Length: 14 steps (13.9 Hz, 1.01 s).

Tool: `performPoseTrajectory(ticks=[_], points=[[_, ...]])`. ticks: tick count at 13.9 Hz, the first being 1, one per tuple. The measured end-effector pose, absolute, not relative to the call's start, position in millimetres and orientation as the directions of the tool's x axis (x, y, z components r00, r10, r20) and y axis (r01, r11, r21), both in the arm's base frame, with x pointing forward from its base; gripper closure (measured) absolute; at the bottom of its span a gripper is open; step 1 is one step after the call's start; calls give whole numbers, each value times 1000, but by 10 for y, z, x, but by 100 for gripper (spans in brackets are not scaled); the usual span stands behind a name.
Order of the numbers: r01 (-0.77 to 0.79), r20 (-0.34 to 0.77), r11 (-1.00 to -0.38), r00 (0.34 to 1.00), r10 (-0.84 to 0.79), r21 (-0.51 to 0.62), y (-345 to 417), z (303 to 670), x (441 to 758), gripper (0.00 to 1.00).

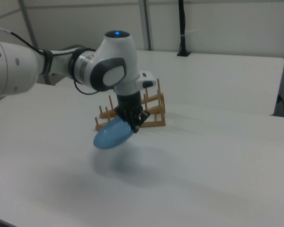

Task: Place plate in plate rack
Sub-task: 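Lift the plate by its rim and tilt it upright over the rack, then lower the upright plate between the rack pegs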

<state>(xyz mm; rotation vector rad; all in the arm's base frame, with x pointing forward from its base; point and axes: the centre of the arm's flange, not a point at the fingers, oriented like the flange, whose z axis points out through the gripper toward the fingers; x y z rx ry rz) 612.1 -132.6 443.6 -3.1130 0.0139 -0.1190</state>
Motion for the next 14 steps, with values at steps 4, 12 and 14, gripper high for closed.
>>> performPoseTrajectory(ticks=[4,12,14], points=[[5,201,-1000,980,6,2,-1116,5116,6272,94],[-201,514,-954,856,-60,223,-187,5808,6552,94],[-272,596,-927,800,-69,258,119,5777,6613,94]])
